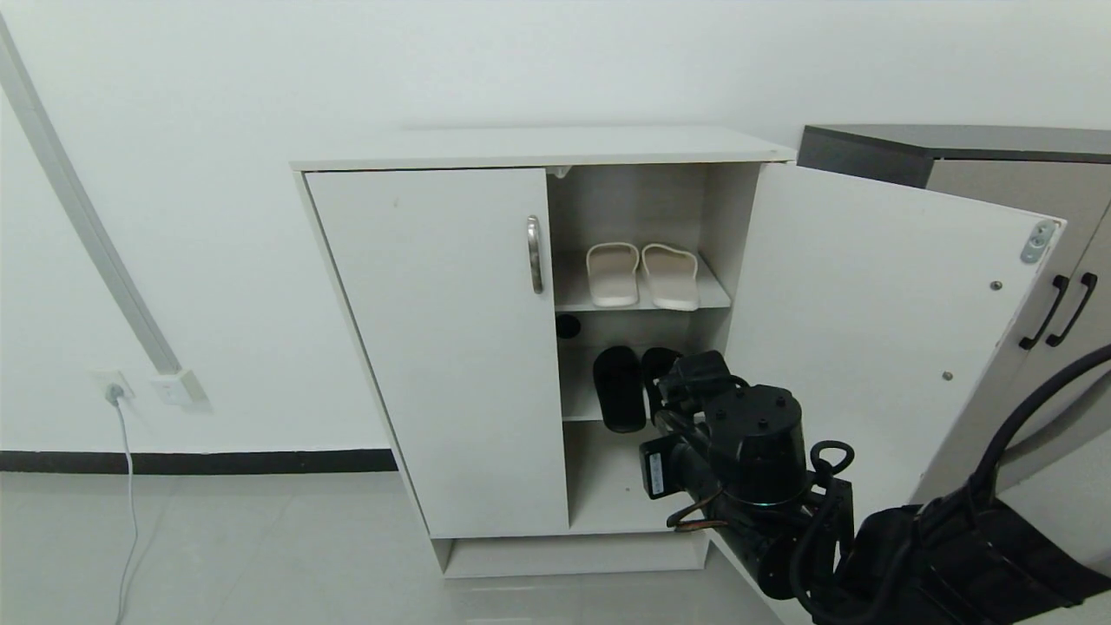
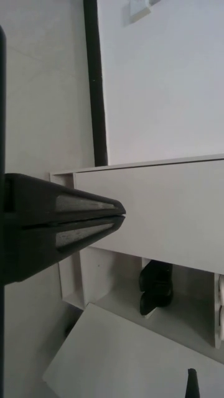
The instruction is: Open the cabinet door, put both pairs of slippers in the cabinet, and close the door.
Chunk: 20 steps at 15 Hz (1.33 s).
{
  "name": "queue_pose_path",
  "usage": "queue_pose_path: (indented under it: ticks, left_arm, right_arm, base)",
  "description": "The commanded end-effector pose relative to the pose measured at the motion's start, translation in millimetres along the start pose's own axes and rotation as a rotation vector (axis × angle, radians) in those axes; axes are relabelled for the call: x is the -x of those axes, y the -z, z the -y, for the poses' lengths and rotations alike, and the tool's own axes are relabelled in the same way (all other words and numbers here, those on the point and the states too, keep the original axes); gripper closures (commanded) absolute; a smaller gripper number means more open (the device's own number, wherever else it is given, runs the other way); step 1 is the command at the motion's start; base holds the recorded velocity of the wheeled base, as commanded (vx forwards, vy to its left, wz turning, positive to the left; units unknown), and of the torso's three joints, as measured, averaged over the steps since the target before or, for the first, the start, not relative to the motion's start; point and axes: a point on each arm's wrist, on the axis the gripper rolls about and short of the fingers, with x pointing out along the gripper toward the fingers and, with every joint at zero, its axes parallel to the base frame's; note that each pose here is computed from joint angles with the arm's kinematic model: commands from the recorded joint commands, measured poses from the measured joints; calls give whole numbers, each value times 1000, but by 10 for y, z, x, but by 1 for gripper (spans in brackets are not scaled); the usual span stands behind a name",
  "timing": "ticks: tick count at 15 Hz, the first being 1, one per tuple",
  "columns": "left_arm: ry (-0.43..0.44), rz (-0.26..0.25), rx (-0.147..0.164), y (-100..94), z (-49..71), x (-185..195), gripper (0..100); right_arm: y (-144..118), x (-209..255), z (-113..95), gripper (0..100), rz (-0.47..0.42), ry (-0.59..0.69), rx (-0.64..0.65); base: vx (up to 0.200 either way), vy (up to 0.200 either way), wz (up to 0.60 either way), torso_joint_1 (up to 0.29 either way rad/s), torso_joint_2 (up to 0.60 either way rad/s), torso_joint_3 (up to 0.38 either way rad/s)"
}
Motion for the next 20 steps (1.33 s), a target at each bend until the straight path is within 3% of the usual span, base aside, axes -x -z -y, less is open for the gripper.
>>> queue_pose_path:
  ticks: [1,9,20]
  left_arm:
    - [-1,1,0,-3,0,0,100]
    - [-1,3,0,-5,0,0,100]
    - [-1,1,0,-3,0,0,100]
  right_arm:
    - [1,-1,-1,100,1,0,-1]
    - [12,3,2,100,-3,1,3]
    - [21,-1,7,100,-5,2,6]
  base:
    - [0,0,0,32,-315,-276]
    - [0,0,0,82,-435,-344]
    - [0,0,0,171,-489,-324]
